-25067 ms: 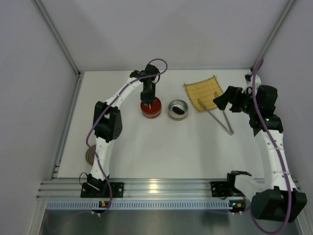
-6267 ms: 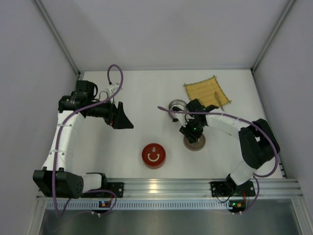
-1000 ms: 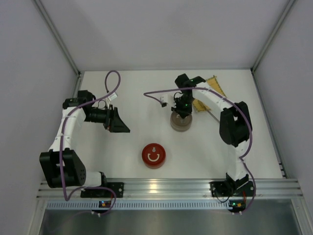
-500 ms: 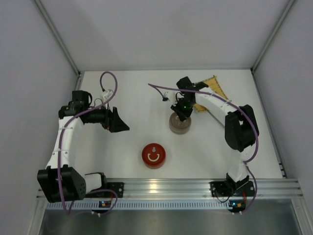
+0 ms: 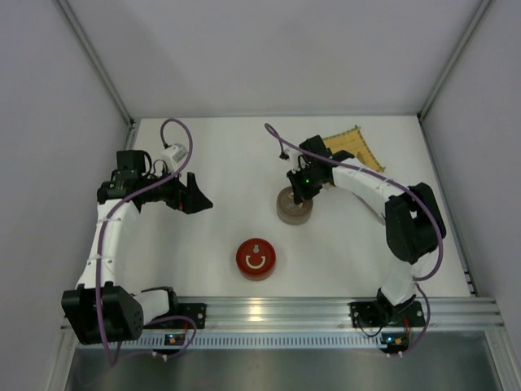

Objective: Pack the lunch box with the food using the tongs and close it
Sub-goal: Close the box lid on the packing box.

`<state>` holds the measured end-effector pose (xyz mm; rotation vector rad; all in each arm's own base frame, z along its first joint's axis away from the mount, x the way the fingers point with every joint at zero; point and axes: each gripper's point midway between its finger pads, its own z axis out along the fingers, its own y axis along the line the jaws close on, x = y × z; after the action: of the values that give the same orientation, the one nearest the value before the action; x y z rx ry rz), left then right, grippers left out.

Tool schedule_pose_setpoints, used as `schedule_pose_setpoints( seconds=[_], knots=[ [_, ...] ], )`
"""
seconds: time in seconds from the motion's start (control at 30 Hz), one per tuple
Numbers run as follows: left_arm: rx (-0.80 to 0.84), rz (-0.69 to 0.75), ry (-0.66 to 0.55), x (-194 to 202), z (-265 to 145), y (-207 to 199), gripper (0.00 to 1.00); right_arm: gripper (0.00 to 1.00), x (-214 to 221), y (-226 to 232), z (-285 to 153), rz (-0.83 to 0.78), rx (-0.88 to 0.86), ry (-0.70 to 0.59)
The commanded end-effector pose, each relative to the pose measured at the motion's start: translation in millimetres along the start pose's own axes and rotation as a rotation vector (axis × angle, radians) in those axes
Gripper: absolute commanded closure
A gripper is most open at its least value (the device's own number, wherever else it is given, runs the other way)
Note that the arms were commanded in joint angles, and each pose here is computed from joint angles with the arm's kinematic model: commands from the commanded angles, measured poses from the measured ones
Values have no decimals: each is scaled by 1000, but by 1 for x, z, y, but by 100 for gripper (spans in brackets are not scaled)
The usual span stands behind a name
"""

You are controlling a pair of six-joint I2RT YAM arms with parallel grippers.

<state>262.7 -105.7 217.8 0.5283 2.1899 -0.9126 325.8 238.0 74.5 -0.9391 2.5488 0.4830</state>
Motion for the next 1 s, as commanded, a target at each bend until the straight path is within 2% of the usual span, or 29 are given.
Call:
schedule_pose_setpoints(
  seconds=[0.0, 0.07, 0.23, 0.33, 0.47, 0.5, 0.57, 0.6, 0.67, 0.7, 0.83, 0.97],
  knots=[
    [-25, 32, -44, -12, -1, 5, 2, 100, 96, 13, 42, 179, 30, 289],
    [-16, 38, -40, -9, -1, 4, 2, 100, 88, 14, 38, 183, 35, 235],
    [-24, 81, -51, -2, 2, 7, 2, 100, 89, 32, 36, 198, -60, 211],
    [-21, 101, -71, -3, 8, 9, 5, 100, 90, 40, 37, 207, -93, 205],
    [-9, 127, -47, 0, 25, 6, 22, 100, 92, 51, 37, 206, -141, 209],
    [12, 158, -29, 1, 36, -1, 31, 100, 93, 52, 38, 205, -144, 205],
    [68, 178, -5, 4, 51, -18, 40, 100, 93, 56, 36, 211, -162, 196],
    [87, 175, 16, 7, 59, -21, 48, 100, 94, 57, 36, 211, -168, 193],
    [137, 186, 48, 10, 75, -37, 55, 100, 93, 58, 34, 211, -173, 188],
    [139, 188, 59, 9, 81, -40, 61, 100, 92, 58, 34, 211, -172, 183],
    [172, 173, 95, 11, 106, -48, 65, 100, 92, 56, 29, 212, -149, 174],
    [153, 136, 72, 1, 113, -45, 64, 100, 99, 38, 22, 256, -11, 176]
  ],
)
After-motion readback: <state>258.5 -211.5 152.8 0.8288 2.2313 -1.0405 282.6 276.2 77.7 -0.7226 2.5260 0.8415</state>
